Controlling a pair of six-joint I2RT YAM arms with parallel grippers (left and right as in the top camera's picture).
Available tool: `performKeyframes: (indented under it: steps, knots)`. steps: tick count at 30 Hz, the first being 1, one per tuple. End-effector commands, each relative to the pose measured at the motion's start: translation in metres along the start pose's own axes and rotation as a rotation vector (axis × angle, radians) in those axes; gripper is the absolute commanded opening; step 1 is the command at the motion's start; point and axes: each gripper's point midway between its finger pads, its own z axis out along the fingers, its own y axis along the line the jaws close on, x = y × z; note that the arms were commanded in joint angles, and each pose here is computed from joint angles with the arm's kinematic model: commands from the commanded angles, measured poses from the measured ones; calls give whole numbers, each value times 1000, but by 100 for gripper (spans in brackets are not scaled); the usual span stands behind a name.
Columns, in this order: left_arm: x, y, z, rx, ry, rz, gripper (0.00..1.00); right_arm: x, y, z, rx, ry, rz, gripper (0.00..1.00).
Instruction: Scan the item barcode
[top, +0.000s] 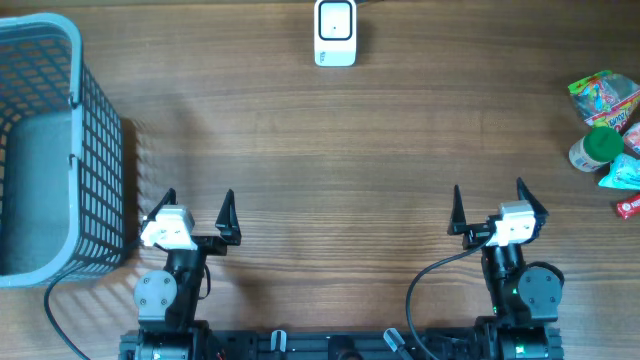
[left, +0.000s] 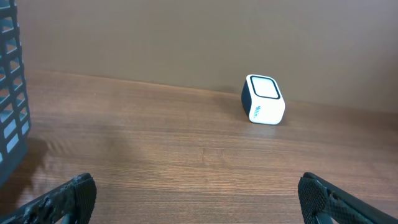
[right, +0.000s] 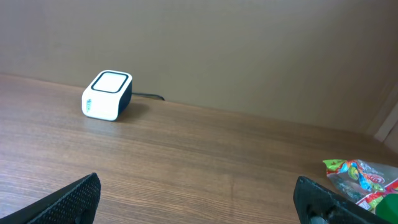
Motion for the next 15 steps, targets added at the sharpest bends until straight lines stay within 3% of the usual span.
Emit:
performKeyframes:
  steps: [1, 15]
  knots:
    - [3, 1, 0, -7, 0, -6, 100, -3, -3, -1, 12, -14, 42, 100]
    - [3, 1, 0, -7, 0, -6, 100, -3, -1, -1, 3, -15, 42, 100]
